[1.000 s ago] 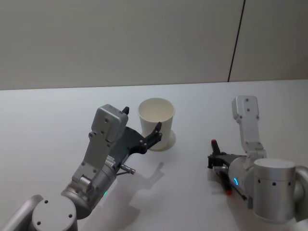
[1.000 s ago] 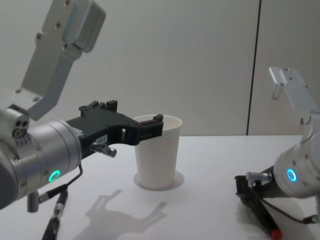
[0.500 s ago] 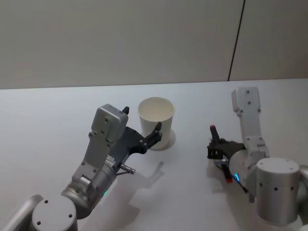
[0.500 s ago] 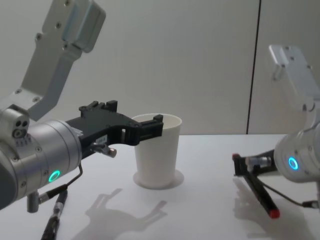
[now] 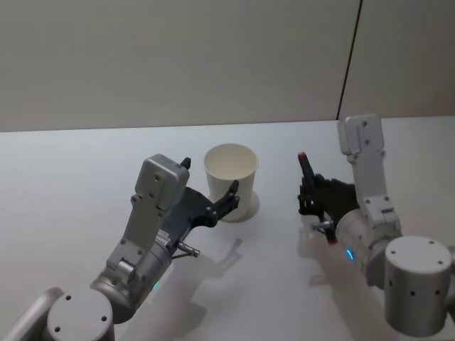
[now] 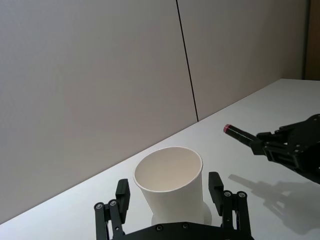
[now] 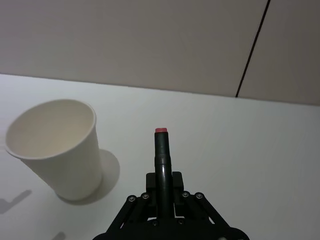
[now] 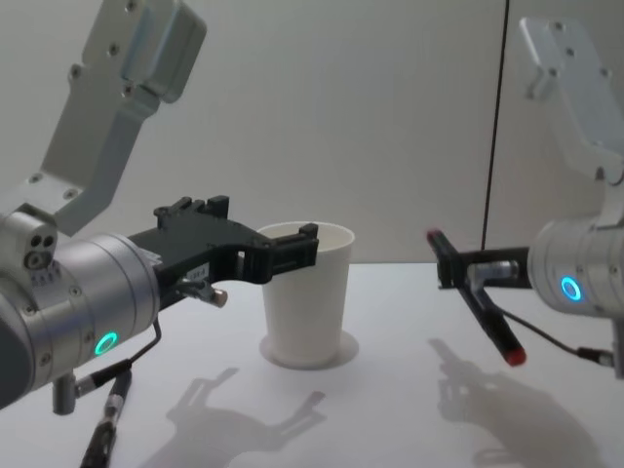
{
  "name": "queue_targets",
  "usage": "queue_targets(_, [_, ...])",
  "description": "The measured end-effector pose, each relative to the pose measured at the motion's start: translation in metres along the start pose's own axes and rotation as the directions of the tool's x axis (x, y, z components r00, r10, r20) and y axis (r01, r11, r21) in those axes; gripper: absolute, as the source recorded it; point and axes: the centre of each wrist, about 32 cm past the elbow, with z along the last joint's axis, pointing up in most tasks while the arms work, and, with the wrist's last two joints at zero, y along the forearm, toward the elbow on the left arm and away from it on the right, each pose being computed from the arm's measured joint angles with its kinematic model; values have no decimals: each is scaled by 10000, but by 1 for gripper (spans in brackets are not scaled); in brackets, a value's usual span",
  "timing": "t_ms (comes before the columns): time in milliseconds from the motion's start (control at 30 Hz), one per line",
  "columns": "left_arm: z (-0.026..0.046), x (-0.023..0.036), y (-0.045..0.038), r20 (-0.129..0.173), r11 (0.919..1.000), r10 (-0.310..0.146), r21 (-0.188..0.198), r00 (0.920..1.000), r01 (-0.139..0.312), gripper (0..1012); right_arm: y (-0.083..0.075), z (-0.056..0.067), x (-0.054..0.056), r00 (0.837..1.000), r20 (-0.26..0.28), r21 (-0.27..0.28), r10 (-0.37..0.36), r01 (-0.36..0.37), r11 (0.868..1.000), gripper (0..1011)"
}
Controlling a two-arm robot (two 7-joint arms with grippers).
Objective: Place the pen into the pen holder.
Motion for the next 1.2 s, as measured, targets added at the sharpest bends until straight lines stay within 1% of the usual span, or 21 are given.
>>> queue_targets(33, [0, 0, 0, -1, 10000, 0, -1, 10000, 0, 1004, -3, -4, 4, 10000, 56, 108, 53, -53, 9999, 172])
queue_targets(67, [0, 0, 0, -1, 10000, 0, -1, 10000, 0, 1004, -7, -8, 9, 9997, 172, 365, 170, -176, 9992, 172])
queue_targets(133, [0, 0, 0, 0, 10000, 1, -1, 10000, -1, 1004, -9, -14, 17, 9992, 288, 588, 277, -293, 9978, 171])
queue_targets(233, [0, 0, 0, -1, 10000, 0, 0, 10000, 0, 1004, -10, -26, 35, 9966, 589, 1202, 581, -649, 9906, 172])
queue_targets(333, [0, 0, 0, -1, 10000, 0, -1, 10000, 0, 1004, -5, -39, 48, 9939, 778, 1566, 778, -893, 9836, 172])
queue_targets(367, [0, 0, 0, 0, 10000, 1, -1, 10000, -1, 1004, -1, -48, 57, 9922, 891, 1788, 872, -1021, 9786, 172])
queue_targets(467, [0, 0, 0, -1, 10000, 0, 0, 10000, 0, 1004, 10, -60, 74, 9881, 1100, 2150, 1074, -1292, 9680, 172])
queue_targets(533, [0, 0, 0, -1, 10000, 0, -1, 10000, 0, 1004, 28, -76, 99, 9814, 1372, 2569, 1339, -1658, 9521, 172])
queue_targets(633, [0, 0, 0, 0, 10000, 1, 0, 10000, -1, 1004, 48, -91, 126, 9751, 1600, 2892, 1538, -1953, 9371, 172])
queue_targets(667, [0, 0, 0, 0, 10000, 0, -1, 10000, 0, 1004, 63, -99, 145, 9704, 1753, 3093, 1659, -2143, 9265, 171])
queue_targets(767, [0, 0, 0, -1, 10000, 0, -1, 10000, 0, 1004, 85, -103, 172, 9631, 1969, 3397, 1834, -2425, 9087, 171])
queue_targets(900, [0, 0, 0, -1, 10000, 0, -1, 10000, 0, 1004, 148, -125, 240, 9422, 2488, 3989, 2244, -3107, 8627, 171])
queue_targets(933, [0, 0, 0, -1, 10000, 1, -1, 10000, -1, 1004, 159, -127, 251, 9389, 2567, 4073, 2291, -3201, 8553, 171])
queue_targets(967, [0, 0, 0, 0, 10000, 0, -1, 10000, 0, 1004, 186, -131, 279, 9313, 2741, 4223, 2398, -3406, 8400, 172])
queue_targets(1000, [0, 0, 0, 0, 10000, 1, -1, 10000, -1, 1004, 186, -131, 279, 9313, 2741, 4223, 2398, -3406, 8400, 172])
queue_targets(1033, [0, 0, 0, 0, 10000, 1, 0, 10000, -1, 1004, 211, -131, 303, 9226, 2930, 4410, 2511, -3634, 8206, 172])
queue_targets(1067, [0, 0, 0, -1, 10000, 1, -1, 10000, -1, 1004, 224, -132, 316, 9199, 2990, 4459, 2539, -3699, 8151, 172])
queue_targets(1100, [0, 0, 0, 0, 10000, 0, 0, 10000, 0, 1004, 238, -133, 328, 9148, 3090, 4557, 2600, -3824, 8038, 171])
queue_targets(1133, [0, 0, 0, 0, 10000, 0, -1, 10000, 0, 1004, 266, -133, 354, 9065, 3260, 4703, 2684, -4018, 7857, 172])
queue_targets(1167, [0, 0, 0, -1, 10000, 0, -1, 10000, 0, 1004, 285, -131, 371, 9026, 3341, 4771, 2715, -4103, 7772, 171])
queue_targets(1200, [0, 0, 0, 0, 10000, 1, 0, 10000, -1, 1004, 316, -128, 396, 8936, 3520, 4930, 2784, -4299, 7564, 171])
